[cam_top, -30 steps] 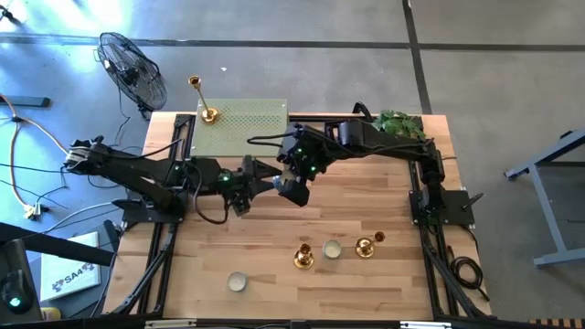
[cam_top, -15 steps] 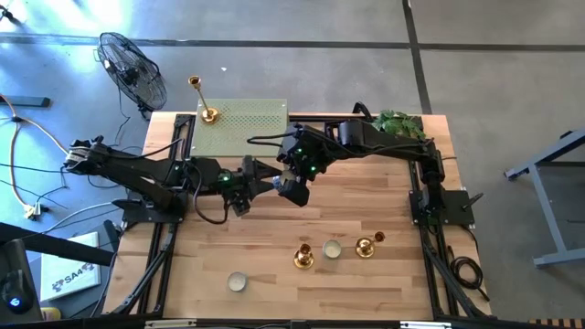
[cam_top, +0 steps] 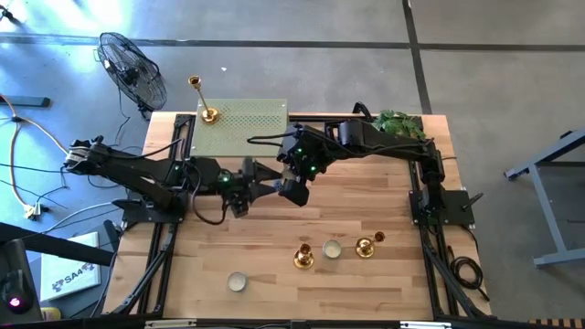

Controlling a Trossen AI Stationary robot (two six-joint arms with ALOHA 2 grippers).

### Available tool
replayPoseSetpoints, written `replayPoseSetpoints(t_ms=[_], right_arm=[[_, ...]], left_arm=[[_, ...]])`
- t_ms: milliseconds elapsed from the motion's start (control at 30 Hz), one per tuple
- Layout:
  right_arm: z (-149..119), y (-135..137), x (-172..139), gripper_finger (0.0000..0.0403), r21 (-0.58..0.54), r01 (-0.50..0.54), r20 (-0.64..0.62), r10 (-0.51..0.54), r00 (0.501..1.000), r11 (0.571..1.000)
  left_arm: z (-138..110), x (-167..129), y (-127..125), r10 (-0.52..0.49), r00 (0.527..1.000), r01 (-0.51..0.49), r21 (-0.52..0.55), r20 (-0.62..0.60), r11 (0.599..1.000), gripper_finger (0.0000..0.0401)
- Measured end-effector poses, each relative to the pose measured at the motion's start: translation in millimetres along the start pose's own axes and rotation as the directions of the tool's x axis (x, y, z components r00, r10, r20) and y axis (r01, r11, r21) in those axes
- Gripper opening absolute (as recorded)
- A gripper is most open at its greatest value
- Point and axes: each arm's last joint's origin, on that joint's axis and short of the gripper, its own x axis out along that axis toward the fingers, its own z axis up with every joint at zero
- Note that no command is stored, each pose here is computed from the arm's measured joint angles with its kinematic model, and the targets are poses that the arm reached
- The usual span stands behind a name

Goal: Pick & Place candle stick holders
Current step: Put the top right blue patterned round candle on the shelf

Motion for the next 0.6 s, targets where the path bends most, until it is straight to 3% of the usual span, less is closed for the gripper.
replayPoseSetpoints(t_ms=[600], right_arm=[[2,-3,19,0.0298,0.002,-0.042,-0.039,0.042,0.998,0.999]], left_arm=[[-12,11,-5,-0.036,0.999,0.036,0.000,-0.020,0.999,0.0386]])
